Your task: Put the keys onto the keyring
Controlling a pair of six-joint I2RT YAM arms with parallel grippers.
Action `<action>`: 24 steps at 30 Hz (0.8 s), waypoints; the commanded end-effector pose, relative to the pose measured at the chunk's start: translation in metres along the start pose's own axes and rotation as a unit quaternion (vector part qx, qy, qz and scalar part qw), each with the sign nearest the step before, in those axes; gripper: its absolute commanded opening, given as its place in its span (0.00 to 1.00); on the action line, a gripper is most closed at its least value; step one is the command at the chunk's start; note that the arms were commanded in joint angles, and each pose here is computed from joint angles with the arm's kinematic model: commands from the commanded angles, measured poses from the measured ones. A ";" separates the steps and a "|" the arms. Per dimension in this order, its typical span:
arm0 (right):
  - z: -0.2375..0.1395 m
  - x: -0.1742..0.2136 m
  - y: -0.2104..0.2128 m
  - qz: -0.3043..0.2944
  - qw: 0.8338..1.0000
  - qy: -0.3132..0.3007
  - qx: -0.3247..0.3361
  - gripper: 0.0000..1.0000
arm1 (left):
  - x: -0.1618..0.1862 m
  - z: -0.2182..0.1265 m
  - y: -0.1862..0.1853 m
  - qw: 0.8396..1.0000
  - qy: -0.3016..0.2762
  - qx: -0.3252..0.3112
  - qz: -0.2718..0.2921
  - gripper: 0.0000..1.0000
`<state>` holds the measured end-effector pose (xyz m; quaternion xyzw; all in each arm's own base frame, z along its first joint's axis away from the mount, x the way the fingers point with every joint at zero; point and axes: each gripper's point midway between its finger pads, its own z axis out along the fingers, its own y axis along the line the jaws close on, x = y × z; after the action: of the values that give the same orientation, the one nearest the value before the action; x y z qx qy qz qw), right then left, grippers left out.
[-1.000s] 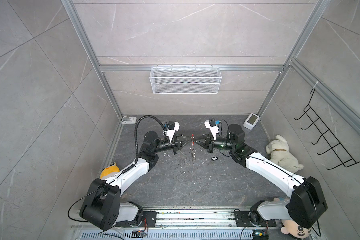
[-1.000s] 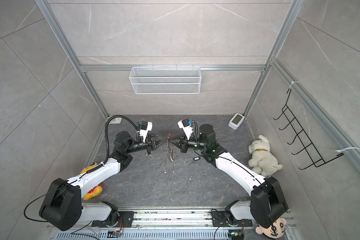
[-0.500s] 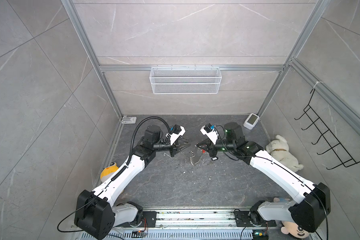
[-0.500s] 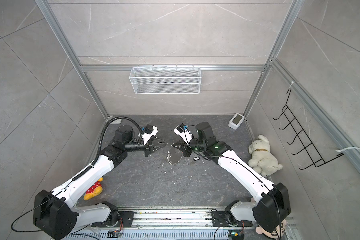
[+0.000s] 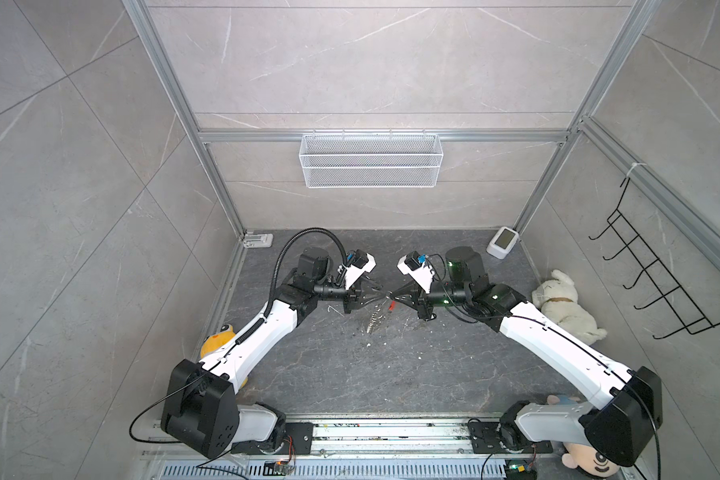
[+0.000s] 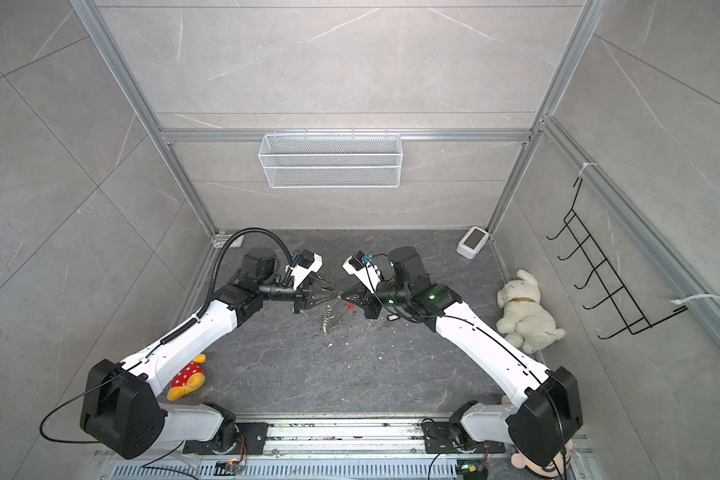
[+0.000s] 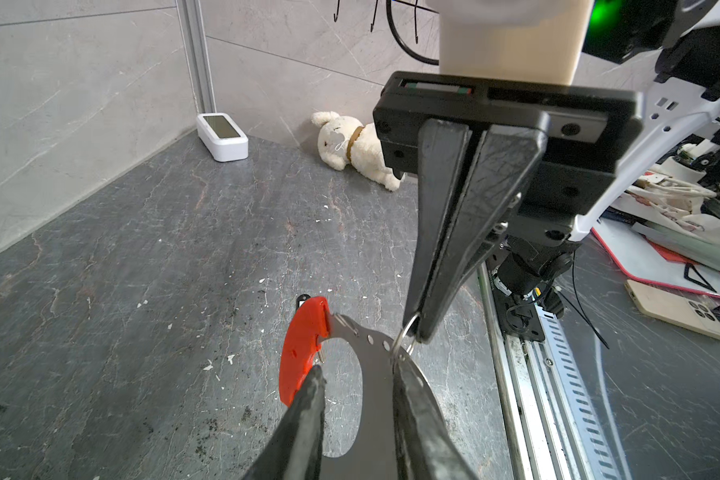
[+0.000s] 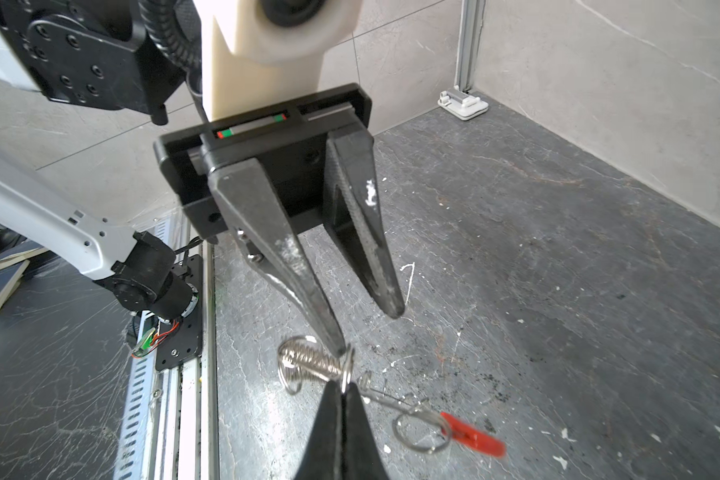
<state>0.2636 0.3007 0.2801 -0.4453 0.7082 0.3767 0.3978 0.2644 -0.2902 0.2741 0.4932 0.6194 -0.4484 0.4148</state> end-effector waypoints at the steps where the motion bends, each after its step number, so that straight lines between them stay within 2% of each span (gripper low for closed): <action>1: -0.003 -0.016 0.010 -0.023 0.999 -0.020 -0.018 0.00 | -0.026 -0.002 -0.009 0.999 -0.031 0.025 0.026 0.31; 5: -0.001 -0.017 0.011 -0.023 0.999 -0.020 -0.021 0.00 | -0.026 -0.001 -0.010 0.999 -0.031 0.037 0.018 0.30; 24: 0.002 -0.025 0.010 -0.020 0.999 -0.028 -0.022 0.00 | -0.018 0.004 -0.015 0.997 -0.025 0.069 -0.011 0.04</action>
<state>0.2644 0.3042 0.2803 -0.4473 0.7064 0.3782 0.3973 0.2536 -0.2967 0.2769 0.4926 0.6031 -0.4989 0.3804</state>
